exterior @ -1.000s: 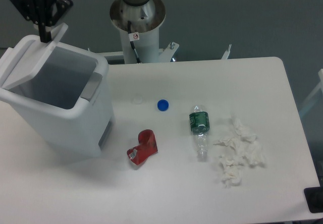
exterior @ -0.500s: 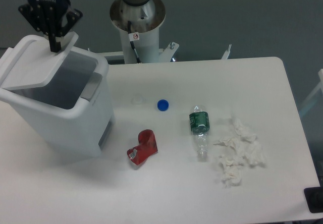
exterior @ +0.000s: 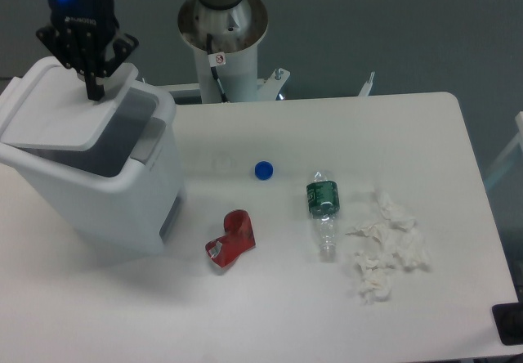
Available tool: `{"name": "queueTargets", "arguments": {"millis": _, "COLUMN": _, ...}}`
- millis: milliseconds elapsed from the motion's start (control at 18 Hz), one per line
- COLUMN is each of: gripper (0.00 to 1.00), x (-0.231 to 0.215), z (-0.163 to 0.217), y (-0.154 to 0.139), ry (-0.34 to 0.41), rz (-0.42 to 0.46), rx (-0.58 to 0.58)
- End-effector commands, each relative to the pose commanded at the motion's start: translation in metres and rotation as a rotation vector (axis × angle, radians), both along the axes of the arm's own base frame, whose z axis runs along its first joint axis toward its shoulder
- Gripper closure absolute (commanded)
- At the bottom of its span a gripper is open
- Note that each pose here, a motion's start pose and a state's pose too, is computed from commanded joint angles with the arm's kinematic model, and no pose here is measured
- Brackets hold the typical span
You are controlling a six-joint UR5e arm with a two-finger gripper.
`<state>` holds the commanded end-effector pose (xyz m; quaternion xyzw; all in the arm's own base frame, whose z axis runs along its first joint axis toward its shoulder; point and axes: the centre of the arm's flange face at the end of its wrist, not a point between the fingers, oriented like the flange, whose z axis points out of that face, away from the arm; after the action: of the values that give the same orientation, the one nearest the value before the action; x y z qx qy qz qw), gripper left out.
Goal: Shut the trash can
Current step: 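Press the gripper down on the lid to seat it shut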
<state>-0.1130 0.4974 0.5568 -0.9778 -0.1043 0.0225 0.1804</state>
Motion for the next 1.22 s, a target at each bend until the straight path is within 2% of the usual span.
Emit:
{"name": "queueTargets", "arguments": {"millis": 611, "gripper": 1.0, "x": -0.01, "z": -0.023, "y": 0.014, "ry": -0.02, "rz": 0.004, "rx": -0.04}}
{"name": "queueTargets", "arguments": {"millis": 1222, "gripper": 1.0, "x": -0.016, "z": -0.031, "y": 0.016, "ry": -0.029, "rz": 0.013, "rx": -0.054}}
